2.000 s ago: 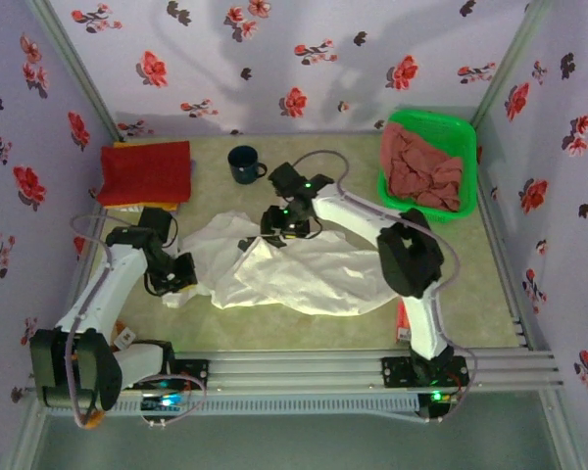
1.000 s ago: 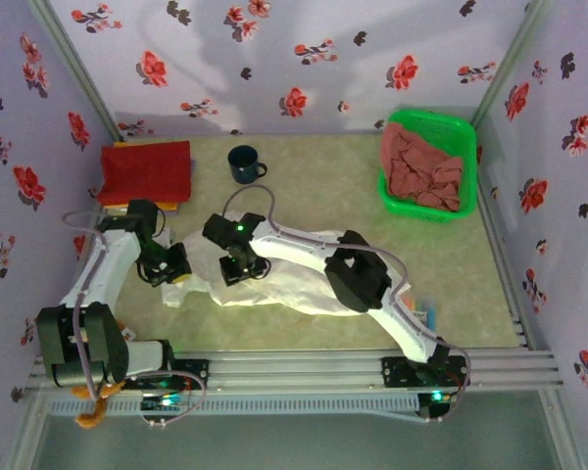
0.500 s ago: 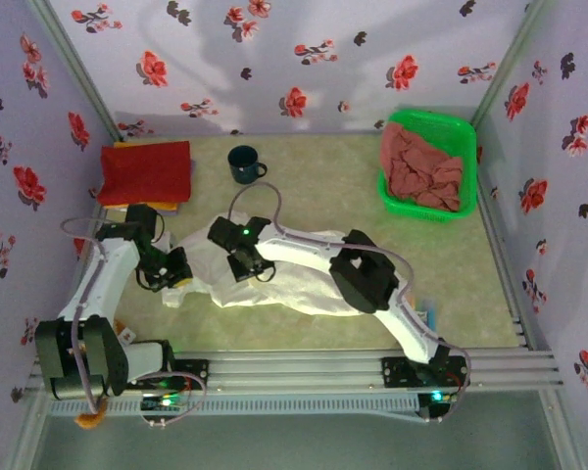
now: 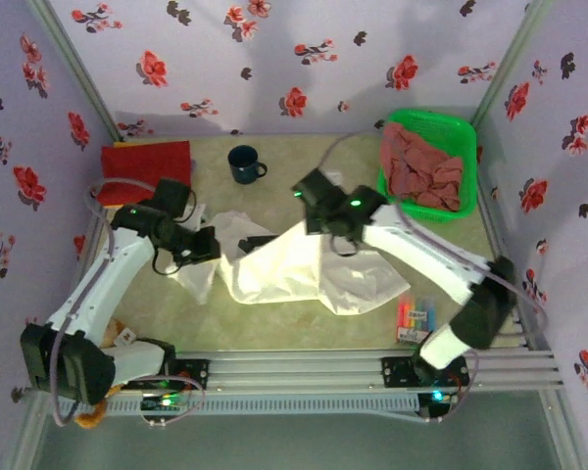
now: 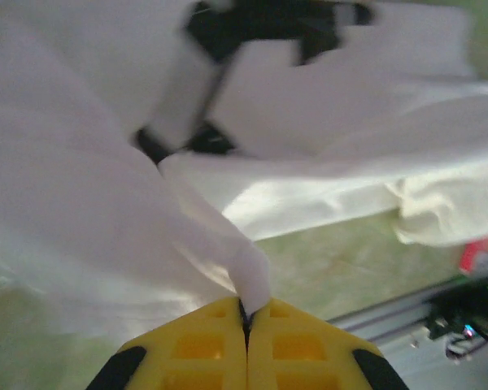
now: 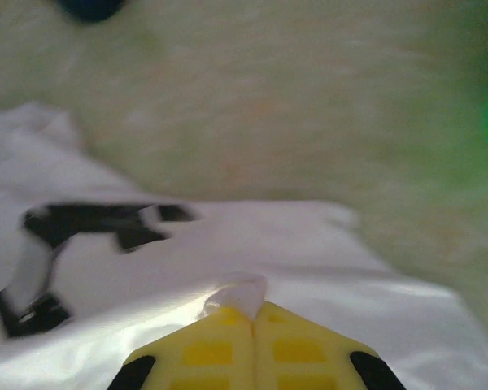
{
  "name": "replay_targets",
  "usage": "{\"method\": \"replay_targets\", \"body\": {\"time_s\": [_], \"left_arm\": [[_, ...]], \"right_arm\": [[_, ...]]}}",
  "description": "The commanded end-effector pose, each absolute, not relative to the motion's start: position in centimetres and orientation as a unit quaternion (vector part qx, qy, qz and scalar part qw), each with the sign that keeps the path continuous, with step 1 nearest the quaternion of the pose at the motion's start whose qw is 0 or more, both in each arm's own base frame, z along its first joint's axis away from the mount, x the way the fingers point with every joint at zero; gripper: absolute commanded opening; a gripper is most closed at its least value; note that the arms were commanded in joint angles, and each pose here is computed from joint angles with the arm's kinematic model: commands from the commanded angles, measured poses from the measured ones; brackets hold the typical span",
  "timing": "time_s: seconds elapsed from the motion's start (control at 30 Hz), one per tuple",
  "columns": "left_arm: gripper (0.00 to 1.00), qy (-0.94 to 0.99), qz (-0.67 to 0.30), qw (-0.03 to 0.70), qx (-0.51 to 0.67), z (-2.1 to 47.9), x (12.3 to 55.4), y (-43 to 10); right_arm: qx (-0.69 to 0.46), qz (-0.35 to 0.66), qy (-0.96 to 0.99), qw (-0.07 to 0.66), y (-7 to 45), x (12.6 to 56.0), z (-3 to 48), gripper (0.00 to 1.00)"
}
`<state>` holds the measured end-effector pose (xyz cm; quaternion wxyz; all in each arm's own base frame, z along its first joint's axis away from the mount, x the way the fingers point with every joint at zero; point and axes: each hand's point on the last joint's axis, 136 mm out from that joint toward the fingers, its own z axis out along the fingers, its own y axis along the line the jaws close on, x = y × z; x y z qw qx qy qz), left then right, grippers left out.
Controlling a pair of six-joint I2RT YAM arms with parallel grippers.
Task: Fold and stack the t-shirts
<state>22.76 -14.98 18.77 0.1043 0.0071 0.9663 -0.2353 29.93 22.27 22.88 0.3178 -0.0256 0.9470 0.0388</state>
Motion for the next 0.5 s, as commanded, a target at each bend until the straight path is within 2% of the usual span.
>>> {"method": "replay_targets", "body": {"time_s": [0.0,0.1,0.2,0.33,0.47], "left_arm": [[0.00,0.971,-0.228,0.072,0.009,17.8,22.2,-16.5],[0.00,0.980,-0.196,0.031,0.019,14.3,21.5,-17.1],[0.00,0.983,-0.177,0.015,0.038,12.4,21.2,-17.9],[0.00,0.980,-0.186,0.024,0.074,13.0,22.0,-20.6],[0.00,0.976,-0.178,0.024,0.122,13.3,24.8,-24.1]], "right_arm": [[0.044,-0.032,0.944,0.326,13.5,28.2,23.5,0.00],[0.083,-0.016,0.938,0.337,9.9,26.8,23.3,0.00],[0.102,-0.021,0.943,0.317,8.0,25.7,21.7,0.00],[0.109,-0.015,0.945,0.309,7.6,25.4,20.6,0.00],[0.114,-0.015,0.946,0.302,7.3,25.7,19.6,0.00]]}}
